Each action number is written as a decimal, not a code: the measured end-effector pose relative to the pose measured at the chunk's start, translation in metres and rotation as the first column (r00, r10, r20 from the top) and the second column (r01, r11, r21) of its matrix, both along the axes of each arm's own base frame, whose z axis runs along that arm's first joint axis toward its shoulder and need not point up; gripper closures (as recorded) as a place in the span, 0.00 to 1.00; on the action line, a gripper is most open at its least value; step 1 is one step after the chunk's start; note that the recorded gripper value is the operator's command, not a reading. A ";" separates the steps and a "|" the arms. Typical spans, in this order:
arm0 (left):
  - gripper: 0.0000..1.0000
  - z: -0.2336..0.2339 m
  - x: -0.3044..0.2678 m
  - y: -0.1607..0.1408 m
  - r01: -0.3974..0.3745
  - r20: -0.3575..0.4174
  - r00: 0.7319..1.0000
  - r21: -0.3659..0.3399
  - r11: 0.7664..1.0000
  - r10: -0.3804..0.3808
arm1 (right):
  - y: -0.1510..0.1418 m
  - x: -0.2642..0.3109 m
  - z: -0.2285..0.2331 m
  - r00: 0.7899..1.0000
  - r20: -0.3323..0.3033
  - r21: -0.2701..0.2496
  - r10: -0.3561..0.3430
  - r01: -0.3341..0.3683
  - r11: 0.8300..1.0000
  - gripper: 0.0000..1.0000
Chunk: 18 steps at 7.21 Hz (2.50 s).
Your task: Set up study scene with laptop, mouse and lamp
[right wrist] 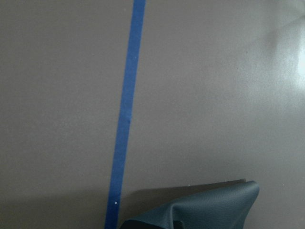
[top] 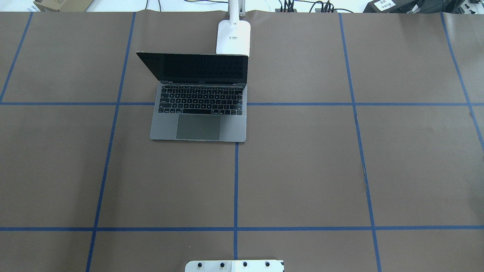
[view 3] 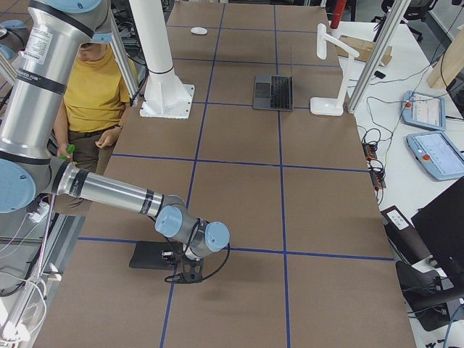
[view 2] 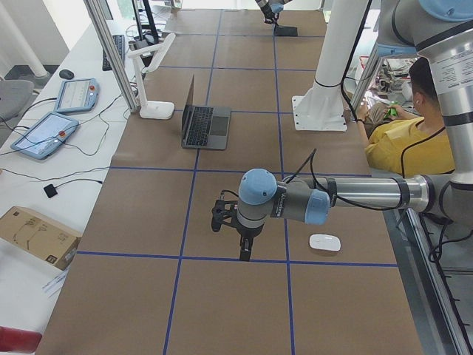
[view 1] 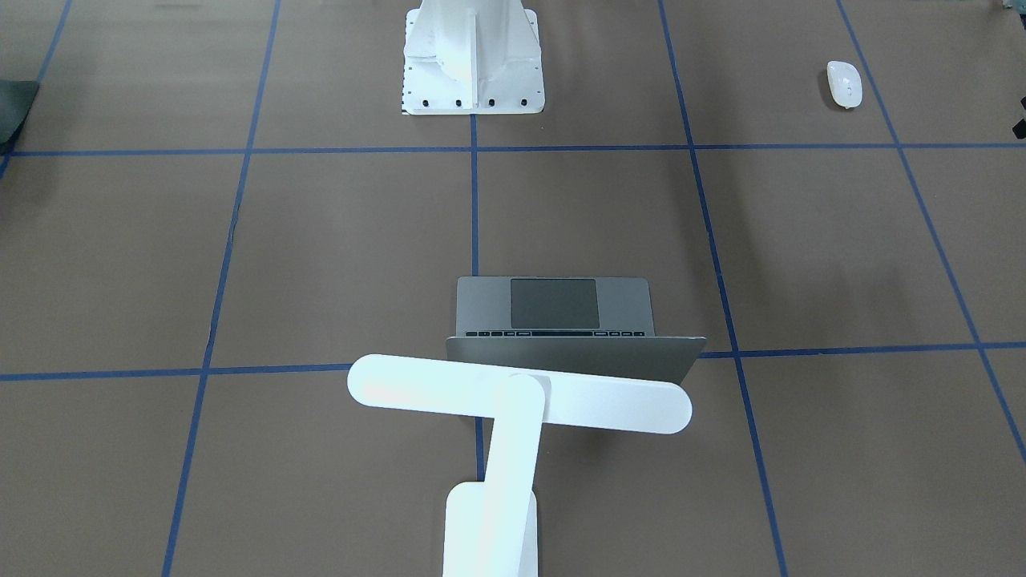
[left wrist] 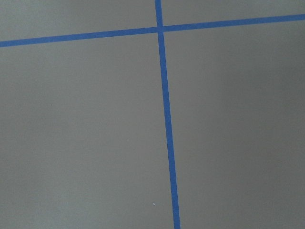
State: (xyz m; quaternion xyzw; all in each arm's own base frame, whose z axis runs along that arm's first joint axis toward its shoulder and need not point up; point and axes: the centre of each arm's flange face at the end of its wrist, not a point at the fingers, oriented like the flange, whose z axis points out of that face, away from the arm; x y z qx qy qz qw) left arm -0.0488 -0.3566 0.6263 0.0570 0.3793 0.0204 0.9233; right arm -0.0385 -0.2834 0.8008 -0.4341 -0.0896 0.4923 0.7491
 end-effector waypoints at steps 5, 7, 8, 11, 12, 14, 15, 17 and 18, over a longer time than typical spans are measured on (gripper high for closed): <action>0.00 0.000 -0.001 0.000 0.004 -0.002 1.000 -0.003 1.000 -0.004 | -0.096 -0.039 -0.117 0.991 0.110 0.172 0.078 -0.096 0.980 1.00; 0.00 0.000 -0.001 0.000 0.006 -0.007 1.000 -0.006 1.000 -0.006 | -0.153 -0.063 -0.171 0.982 0.134 0.214 0.137 -0.163 0.963 1.00; 0.00 -0.001 0.000 0.000 0.006 -0.012 1.000 -0.006 1.000 -0.006 | -0.179 -0.081 -0.201 0.977 0.139 0.228 0.160 -0.189 0.955 1.00; 0.00 -0.001 0.000 -0.001 0.005 -0.016 1.000 -0.007 1.000 -0.005 | -0.239 -0.176 -0.315 0.966 0.150 0.234 0.212 -0.243 0.941 1.00; 0.00 -0.001 0.000 -0.001 0.006 -0.016 1.000 -0.007 1.000 -0.006 | -0.250 -0.208 -0.358 0.961 0.159 0.236 0.226 -0.260 0.936 1.00; 0.00 -0.001 0.000 -0.001 0.006 -0.016 1.000 -0.008 1.000 -0.006 | -0.258 -0.263 -0.418 0.957 0.157 0.251 0.245 -0.279 0.927 1.00; 0.00 -0.001 0.000 -0.001 0.006 -0.015 1.000 -0.008 1.000 -0.006 | -0.259 -0.283 -0.436 0.954 0.157 0.268 0.256 -0.291 0.919 1.00; 0.00 -0.001 0.000 -0.002 0.006 -0.016 1.000 -0.007 1.000 -0.006 | -0.266 -0.328 -0.445 0.929 0.175 0.299 0.326 -0.366 0.882 1.00; 0.00 -0.002 0.000 -0.002 0.006 -0.016 1.000 -0.007 1.000 -0.006 | -0.272 -0.350 -0.447 0.908 0.183 0.308 0.376 -0.416 0.855 1.00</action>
